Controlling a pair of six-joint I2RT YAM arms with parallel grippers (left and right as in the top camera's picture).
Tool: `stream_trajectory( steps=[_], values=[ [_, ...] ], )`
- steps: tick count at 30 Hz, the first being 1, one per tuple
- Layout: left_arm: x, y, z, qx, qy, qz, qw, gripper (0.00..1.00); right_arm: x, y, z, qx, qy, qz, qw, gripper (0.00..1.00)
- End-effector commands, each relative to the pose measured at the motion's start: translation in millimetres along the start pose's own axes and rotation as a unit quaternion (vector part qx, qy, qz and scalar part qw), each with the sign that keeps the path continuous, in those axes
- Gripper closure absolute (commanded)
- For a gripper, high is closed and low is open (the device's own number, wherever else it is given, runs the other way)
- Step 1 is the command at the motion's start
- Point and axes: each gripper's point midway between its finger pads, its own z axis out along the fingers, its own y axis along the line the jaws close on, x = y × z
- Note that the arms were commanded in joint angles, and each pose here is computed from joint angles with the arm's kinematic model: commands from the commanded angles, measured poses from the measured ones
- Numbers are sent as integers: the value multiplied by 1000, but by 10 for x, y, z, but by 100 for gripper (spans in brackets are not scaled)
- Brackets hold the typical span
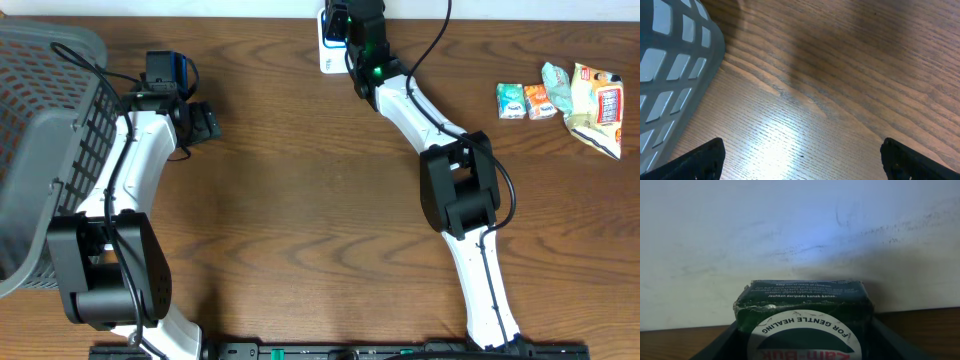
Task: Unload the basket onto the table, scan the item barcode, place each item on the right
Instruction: 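Hold the Zam-Buk tin against the scanner window, then carry the tin right and drop it onto the tissue packs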
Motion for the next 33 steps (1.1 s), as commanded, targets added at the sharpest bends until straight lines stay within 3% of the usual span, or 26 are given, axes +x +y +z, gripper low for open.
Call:
stream_trajectory(
  steps=[1,6,15,22,29,33],
  values=[
    [20,14,13,-4,2,7,1000,2,-66,107,-39,0,-7,-10,1000,48],
    [20,14,13,-4,2,7,1000,3,-134,133,-75,7,-13,-28,1000,49],
    [19,13,13,-3,2,7,1000,2,-961,-358,-509,89,-18,-21,996,48],
    [19,13,12,-3,2,7,1000,3,-1172,-1345,-1091,200,83,-26,976,45],
    [20,14,13,-4,2,7,1000,2,-946,-2693,-1773,338,204,7,919,43],
    [20,14,13,-4,2,7,1000,3,-851,-3127,-2007,370,236,32,898,37]
  ],
)
